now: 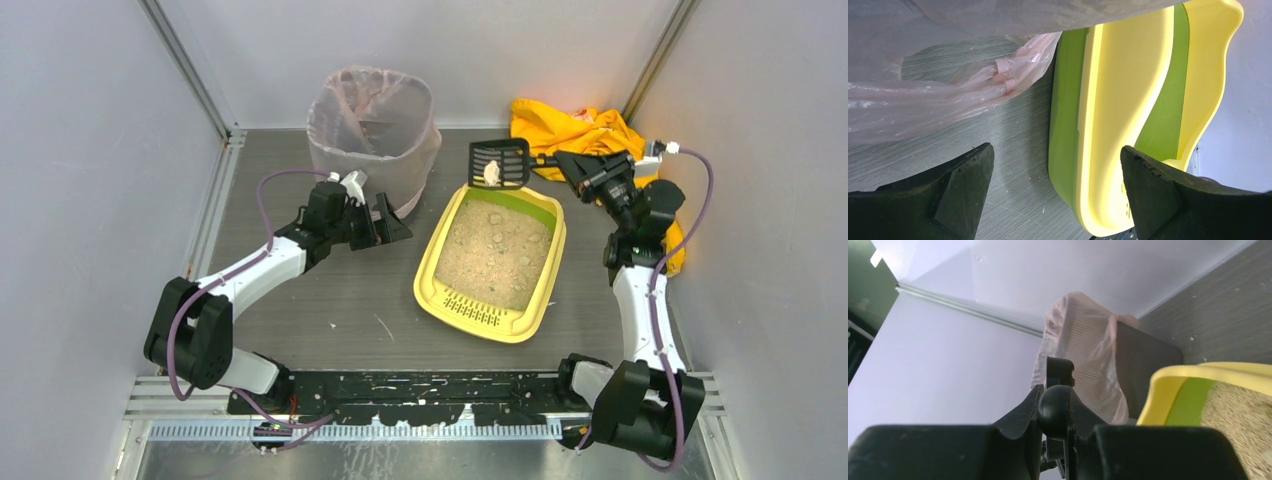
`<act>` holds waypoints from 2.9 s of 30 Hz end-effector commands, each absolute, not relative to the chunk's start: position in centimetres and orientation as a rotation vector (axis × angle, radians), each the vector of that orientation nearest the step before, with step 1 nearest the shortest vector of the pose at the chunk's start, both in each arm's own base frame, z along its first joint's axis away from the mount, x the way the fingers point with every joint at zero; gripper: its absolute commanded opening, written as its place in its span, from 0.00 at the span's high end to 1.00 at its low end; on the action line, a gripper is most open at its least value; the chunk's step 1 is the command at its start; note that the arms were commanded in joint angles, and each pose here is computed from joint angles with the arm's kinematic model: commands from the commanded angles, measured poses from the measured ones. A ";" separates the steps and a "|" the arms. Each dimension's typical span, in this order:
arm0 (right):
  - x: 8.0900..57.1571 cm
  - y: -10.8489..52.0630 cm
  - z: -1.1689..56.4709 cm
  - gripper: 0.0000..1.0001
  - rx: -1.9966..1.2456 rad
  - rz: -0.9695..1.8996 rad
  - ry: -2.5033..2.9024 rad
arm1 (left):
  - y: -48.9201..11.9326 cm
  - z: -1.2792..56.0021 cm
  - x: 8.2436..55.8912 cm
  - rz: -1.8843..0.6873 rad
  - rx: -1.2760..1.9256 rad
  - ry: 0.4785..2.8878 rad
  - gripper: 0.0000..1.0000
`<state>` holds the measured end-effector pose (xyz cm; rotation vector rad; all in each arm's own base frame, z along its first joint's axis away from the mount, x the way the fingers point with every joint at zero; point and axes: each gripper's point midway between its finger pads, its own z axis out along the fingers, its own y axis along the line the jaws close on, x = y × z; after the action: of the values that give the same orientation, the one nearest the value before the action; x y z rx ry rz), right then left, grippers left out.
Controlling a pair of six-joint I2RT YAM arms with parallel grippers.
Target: Clean the litter box
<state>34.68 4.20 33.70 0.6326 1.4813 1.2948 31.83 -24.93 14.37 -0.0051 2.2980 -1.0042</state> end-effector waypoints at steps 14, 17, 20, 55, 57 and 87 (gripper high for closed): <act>46.8 11.6 45.4 0.99 0.356 1.285 1.432 | -24.1 18.8 30.7 -1.025 0.038 2.182 0.01; 48.3 15.0 46.2 0.99 0.298 1.297 1.458 | -24.0 19.0 30.7 -1.026 0.039 2.176 0.01; 50.3 17.7 45.9 0.99 0.252 1.283 1.496 | -24.0 19.1 30.6 -1.024 0.043 2.171 0.01; 46.0 31.1 51.4 0.99 -0.316 0.796 1.436 | -23.7 19.2 30.5 -0.999 0.074 2.159 0.01; 45.7 30.1 52.8 0.99 -0.281 0.830 1.407 | -23.6 19.2 30.5 -0.993 0.073 2.161 0.01; 33.1 3.4 33.3 0.99 0.438 0.467 1.615 | -23.7 18.9 30.7 -0.996 0.050 2.161 0.02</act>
<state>34.11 4.71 34.97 0.4370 1.5730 0.5794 30.12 -23.71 17.80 0.0351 2.2157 -0.9987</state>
